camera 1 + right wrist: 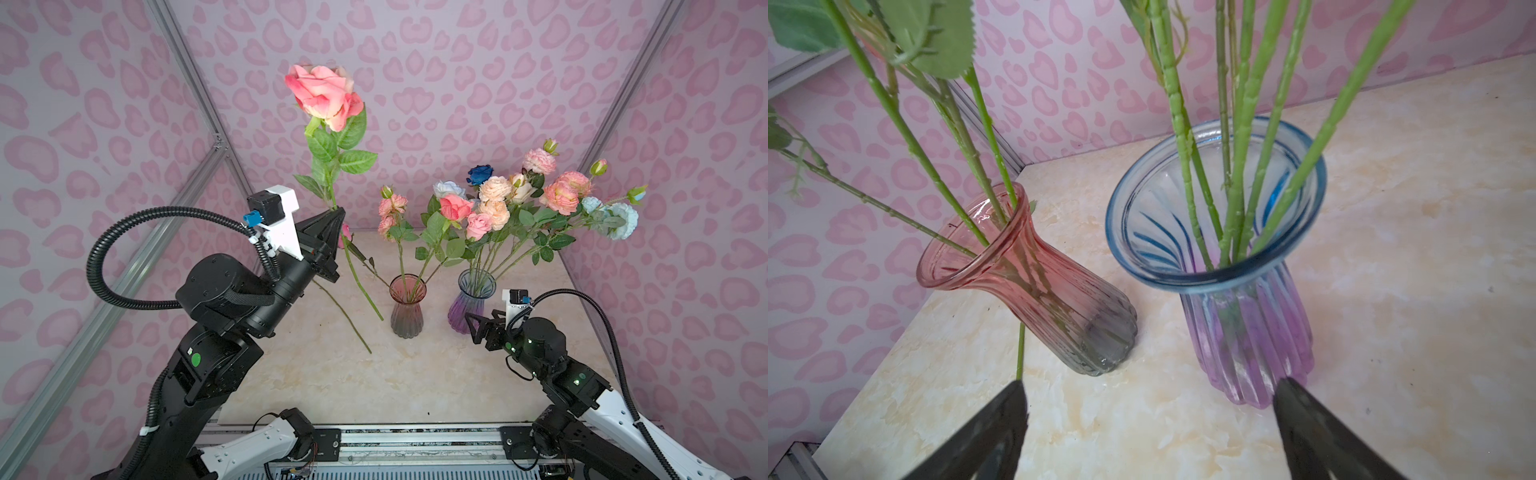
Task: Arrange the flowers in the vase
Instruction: 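Lift the pink rose and carry it over the pink vase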
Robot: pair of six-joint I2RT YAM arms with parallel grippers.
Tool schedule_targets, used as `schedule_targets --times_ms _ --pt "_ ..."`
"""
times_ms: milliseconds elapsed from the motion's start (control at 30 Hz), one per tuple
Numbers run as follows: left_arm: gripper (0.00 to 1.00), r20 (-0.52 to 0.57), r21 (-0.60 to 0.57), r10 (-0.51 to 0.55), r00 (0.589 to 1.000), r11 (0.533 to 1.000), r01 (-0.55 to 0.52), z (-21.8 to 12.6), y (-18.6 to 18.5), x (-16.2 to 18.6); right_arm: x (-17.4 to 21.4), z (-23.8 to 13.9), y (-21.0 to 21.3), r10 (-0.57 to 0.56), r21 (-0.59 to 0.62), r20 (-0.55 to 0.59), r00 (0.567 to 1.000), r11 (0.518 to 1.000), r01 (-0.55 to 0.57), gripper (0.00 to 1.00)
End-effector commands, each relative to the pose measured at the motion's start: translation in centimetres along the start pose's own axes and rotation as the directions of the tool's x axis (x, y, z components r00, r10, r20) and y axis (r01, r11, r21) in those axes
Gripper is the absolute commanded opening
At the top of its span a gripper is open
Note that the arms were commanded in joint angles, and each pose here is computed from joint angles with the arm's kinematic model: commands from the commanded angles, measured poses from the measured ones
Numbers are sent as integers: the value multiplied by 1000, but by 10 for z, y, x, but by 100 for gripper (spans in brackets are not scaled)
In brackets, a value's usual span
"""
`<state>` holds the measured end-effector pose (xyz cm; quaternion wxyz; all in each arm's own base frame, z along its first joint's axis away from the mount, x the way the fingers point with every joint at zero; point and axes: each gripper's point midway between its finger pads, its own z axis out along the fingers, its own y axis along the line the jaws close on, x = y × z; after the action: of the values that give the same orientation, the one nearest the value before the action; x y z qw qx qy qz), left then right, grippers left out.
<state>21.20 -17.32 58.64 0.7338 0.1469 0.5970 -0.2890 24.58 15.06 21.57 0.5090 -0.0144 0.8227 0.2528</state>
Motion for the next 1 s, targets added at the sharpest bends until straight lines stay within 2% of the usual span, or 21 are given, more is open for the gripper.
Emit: schedule_targets --times_ms 0,167,400,567,733,867,967 --pt "3 57 19 60 997 998 -61 3 -16 -19 -3 -1 -2 -16 14 8 1000 1000 16 93" --pt "3 53 88 57 997 994 -61 12 -44 -23 -2 -2 -3 -19 17 5 1000 1000 19 93" --pt "3 11 164 63 998 984 -63 36 -80 0 -4 -1 -2 -19 15 13 1000 1000 19 93" --pt "3 1 188 27 1000 982 -27 42 -90 2 -5 -3 -3 -20 18 18 1000 1000 20 93" --pt "3 -37 206 28 999 978 -20 52 -98 20 -5 -3 -3 -20 21 19 1000 1000 20 93" --pt "3 -63 199 45 997 980 -32 65 -103 41 -4 -2 -4 -18 18 22 1000 1000 17 93" --pt "3 -68 168 97 993 982 -84 73 -101 52 -6 -3 -2 -17 13 25 1000 1000 16 93"
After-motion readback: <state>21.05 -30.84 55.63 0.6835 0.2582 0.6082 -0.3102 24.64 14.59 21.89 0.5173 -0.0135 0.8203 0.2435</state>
